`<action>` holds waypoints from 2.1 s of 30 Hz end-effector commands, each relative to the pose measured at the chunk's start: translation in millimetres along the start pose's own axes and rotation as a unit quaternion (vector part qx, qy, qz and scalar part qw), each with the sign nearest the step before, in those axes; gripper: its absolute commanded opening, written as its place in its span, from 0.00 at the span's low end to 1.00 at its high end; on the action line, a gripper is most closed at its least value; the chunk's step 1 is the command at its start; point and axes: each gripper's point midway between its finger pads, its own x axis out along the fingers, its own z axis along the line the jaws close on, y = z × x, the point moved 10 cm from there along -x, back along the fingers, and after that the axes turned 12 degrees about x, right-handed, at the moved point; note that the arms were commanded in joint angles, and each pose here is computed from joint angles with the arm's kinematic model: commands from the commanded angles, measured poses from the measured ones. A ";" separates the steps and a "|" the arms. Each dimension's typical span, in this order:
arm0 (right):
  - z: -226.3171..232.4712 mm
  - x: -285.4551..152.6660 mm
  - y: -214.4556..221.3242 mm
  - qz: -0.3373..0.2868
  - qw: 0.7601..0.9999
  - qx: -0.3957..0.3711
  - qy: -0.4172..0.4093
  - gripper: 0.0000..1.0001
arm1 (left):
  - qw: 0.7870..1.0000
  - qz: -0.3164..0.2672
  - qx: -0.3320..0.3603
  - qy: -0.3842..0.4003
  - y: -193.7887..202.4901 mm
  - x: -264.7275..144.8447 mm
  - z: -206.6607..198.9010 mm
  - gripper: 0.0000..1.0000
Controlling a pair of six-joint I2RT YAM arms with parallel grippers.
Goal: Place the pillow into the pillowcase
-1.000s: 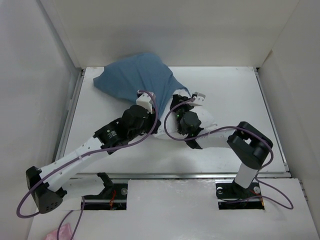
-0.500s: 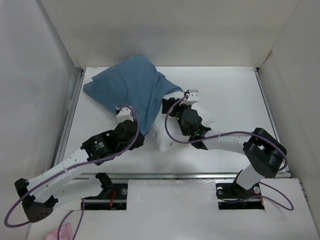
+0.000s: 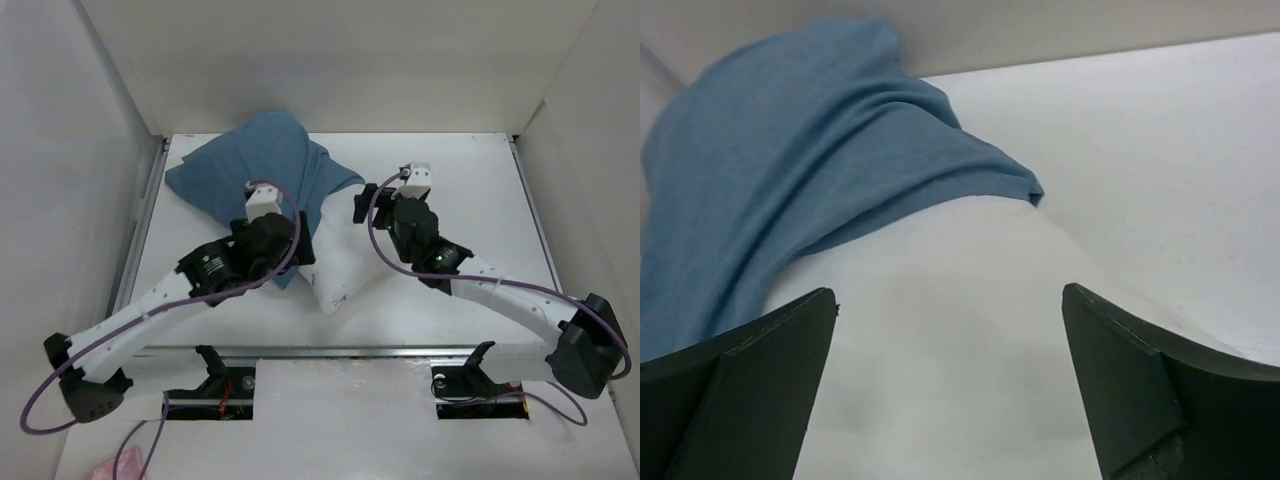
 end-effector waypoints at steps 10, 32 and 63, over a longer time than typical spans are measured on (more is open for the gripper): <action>-92.6 21.2 -10.9 0.104 0.990 0.083 0.054 1.00 | 0.987 -0.021 0.123 -0.101 -66.8 97.9 -80.4 1.00; 35.8 -57.6 103.2 0.346 0.806 -0.060 -0.477 0.84 | 0.996 0.008 0.069 -0.052 -67.9 183.9 -62.2 1.00; -71.7 -22.4 -20.7 0.173 0.984 0.047 -0.020 0.98 | 0.957 0.079 0.199 -0.193 39.8 131.5 -67.6 1.00</action>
